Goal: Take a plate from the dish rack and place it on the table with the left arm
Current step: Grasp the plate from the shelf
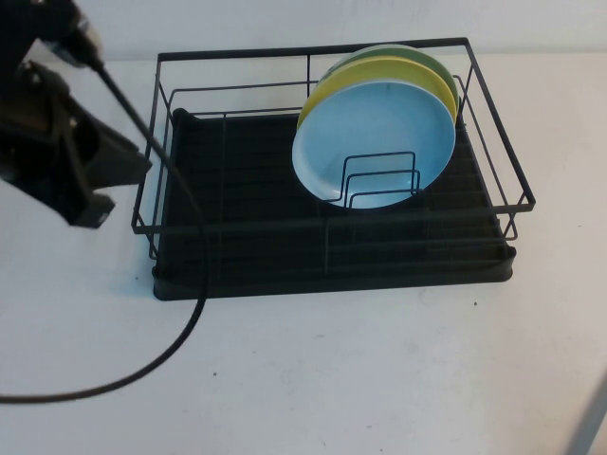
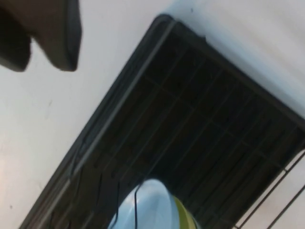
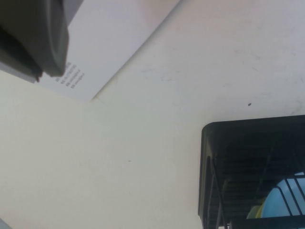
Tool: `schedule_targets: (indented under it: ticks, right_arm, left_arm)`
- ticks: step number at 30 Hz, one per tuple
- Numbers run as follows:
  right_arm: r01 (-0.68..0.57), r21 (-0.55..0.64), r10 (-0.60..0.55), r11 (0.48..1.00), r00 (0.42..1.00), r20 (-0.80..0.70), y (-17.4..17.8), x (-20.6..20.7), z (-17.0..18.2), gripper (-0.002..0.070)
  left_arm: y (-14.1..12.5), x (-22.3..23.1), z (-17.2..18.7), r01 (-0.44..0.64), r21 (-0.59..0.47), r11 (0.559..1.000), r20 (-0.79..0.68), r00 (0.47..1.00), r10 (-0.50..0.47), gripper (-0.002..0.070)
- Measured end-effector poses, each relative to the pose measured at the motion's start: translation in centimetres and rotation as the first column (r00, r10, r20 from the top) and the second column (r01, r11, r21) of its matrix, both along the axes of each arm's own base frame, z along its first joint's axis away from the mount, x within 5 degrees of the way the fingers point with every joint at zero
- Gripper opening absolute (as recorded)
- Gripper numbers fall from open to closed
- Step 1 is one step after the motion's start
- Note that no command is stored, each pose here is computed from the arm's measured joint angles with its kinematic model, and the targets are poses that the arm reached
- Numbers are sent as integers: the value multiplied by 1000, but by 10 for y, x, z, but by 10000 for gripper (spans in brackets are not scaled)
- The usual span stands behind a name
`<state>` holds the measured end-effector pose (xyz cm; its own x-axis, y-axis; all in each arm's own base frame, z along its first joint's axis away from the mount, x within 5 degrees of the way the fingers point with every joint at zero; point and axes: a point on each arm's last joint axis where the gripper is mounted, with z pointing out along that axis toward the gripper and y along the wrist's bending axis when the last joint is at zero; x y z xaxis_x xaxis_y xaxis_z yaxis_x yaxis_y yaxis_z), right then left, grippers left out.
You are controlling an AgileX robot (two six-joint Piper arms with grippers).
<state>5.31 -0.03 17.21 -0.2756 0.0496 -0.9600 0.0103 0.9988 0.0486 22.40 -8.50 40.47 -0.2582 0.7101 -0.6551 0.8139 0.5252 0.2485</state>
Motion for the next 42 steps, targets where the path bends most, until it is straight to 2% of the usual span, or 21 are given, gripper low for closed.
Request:
schedule_targets:
  ticks: [3, 6, 8, 10, 14, 20, 31, 42]
  right_arm:
    - [0, 0, 0, 1000, 1000, 0, 0, 0, 0, -20]
    - [0, 0, 0, 1000, 1000, 0, 0, 0, 0, -20]
    - [0, 0, 0, 1000, 1000, 0, 0, 0, 0, -20]
    - [0, 0, 0, 1000, 1000, 0, 0, 0, 0, -20]
    - [0, 0, 0, 1000, 1000, 0, 0, 0, 0, -20]
    - [0, 0, 0, 1000, 1000, 0, 0, 0, 0, -20]
    - [0, 0, 0, 1000, 1000, 0, 0, 0, 0, -20]
    - [0, 0, 0, 1000, 1000, 0, 0, 0, 0, -20]
  left_arm:
    - [-12, 22, -2, 36, -7, 999, -7, 999, -36, 227]
    - [-32, 38, -5, 136, 19, 991, 22, 990, -136, 391]
    - [-50, 45, -9, 219, 46, 975, 45, 974, -221, 437]
    - [-69, 50, -11, 294, 67, 953, 73, 952, -298, 456]
    - [-104, 63, -23, 381, 106, 918, 142, 908, -393, 467]
    - [-139, 94, -40, 340, 91, 936, 283, 893, -351, 470]
    - [-160, 133, -74, 239, -3, 971, 337, 915, -224, 472]
    - [-173, 150, -98, 215, -20, 976, 377, 906, -191, 427]
